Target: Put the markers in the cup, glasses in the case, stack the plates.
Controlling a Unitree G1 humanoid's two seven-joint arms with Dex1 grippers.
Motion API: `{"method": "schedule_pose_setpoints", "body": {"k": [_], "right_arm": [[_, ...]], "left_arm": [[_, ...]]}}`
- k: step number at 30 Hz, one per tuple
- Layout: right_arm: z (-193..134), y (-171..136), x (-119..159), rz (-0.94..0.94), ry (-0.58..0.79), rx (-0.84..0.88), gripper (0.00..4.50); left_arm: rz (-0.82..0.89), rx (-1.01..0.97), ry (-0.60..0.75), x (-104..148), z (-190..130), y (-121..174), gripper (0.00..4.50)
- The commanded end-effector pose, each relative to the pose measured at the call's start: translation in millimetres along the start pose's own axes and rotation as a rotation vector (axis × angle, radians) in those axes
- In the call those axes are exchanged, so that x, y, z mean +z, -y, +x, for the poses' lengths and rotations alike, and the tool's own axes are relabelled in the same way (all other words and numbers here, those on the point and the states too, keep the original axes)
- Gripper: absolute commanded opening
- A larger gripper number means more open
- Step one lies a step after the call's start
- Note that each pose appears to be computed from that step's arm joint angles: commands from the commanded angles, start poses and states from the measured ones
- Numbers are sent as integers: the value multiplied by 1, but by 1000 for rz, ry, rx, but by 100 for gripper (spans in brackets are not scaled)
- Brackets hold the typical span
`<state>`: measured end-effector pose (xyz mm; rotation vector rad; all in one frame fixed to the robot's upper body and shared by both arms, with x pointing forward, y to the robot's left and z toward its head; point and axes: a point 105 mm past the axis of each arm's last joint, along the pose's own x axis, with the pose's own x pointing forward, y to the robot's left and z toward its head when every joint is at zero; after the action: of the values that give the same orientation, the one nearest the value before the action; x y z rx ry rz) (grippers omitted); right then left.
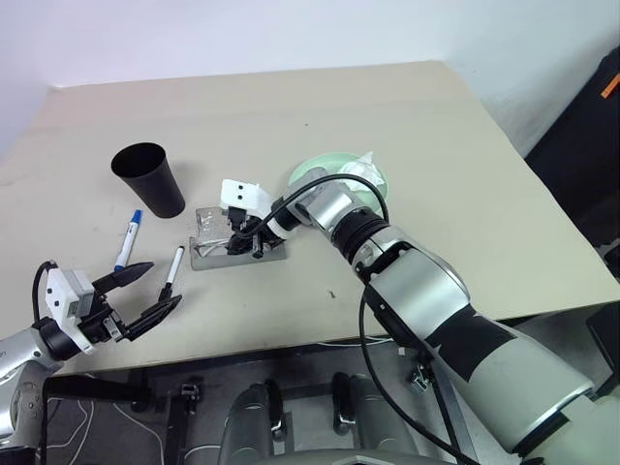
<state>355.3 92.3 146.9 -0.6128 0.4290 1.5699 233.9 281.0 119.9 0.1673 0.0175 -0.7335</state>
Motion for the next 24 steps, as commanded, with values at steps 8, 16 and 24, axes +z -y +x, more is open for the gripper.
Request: {"method": "schedule_pose_setpoints", "body": {"k": [8,16,24], "right_arm": [[5,-3,3,-12,-11,5,61],[-4,2,23,2,75,-8,332],[-16,3,43,79,156,11,445]], "left_arm": [[44,11,44,13,1,-3,450],[41,5,50,13,4,-4,450],[41,0,55,15,7,-7,450]]}}
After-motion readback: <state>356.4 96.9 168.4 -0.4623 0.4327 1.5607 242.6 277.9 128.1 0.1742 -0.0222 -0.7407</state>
